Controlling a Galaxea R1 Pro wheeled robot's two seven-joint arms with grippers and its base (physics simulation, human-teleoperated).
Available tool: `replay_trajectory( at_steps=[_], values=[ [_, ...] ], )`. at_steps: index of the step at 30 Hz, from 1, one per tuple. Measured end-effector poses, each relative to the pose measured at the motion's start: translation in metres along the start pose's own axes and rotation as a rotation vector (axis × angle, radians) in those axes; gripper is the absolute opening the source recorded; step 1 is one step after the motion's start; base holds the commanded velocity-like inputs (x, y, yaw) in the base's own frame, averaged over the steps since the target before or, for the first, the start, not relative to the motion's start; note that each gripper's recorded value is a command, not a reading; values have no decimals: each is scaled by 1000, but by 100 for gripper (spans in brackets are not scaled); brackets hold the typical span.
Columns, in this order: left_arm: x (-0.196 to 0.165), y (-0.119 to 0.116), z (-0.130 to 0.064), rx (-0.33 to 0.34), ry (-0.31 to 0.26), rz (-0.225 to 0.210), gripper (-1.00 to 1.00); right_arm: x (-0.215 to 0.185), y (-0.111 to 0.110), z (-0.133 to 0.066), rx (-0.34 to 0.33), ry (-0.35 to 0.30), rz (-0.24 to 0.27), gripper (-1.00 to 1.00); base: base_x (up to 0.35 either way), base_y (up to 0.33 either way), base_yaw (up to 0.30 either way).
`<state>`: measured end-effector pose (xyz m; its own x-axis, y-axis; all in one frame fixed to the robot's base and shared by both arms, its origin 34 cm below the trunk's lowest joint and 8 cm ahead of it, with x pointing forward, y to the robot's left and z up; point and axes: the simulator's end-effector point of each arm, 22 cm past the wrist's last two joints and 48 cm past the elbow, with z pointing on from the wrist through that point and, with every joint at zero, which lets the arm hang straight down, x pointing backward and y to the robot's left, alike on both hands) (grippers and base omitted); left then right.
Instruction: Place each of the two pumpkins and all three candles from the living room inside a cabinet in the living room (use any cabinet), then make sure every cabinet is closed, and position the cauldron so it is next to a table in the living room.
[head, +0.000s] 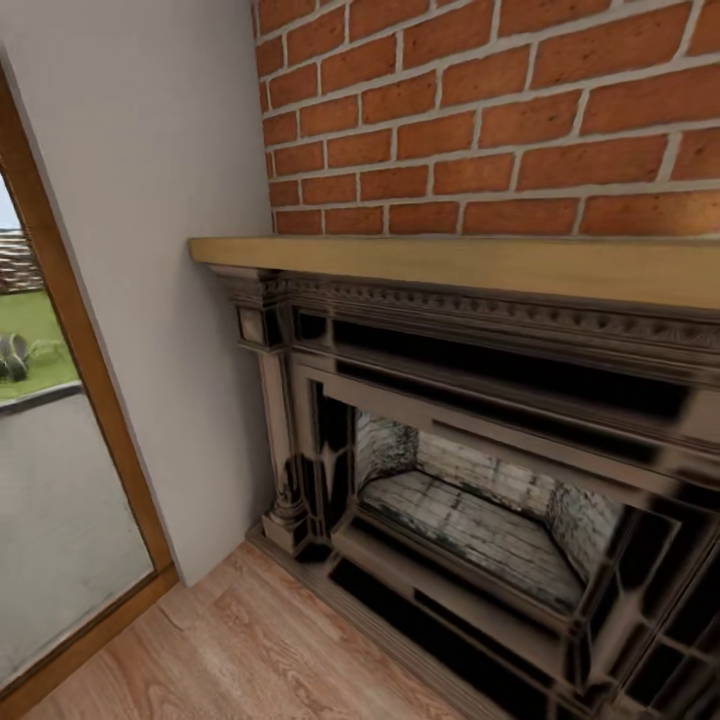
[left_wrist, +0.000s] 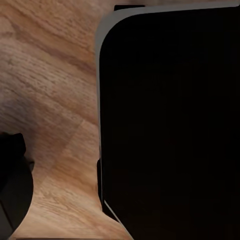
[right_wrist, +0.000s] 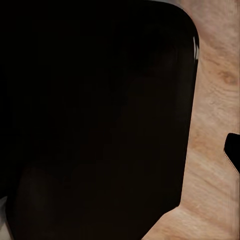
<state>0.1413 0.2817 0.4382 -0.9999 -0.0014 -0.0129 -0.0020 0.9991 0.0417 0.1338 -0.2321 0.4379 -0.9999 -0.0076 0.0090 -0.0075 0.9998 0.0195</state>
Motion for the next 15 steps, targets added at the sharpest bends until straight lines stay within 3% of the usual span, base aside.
replay_trajectory(
  at_steps=[15],
  values=[
    [2,-1,0,2,5,-6,100,1,0,0,0,2,-1,100,0,0,281]
  ],
)
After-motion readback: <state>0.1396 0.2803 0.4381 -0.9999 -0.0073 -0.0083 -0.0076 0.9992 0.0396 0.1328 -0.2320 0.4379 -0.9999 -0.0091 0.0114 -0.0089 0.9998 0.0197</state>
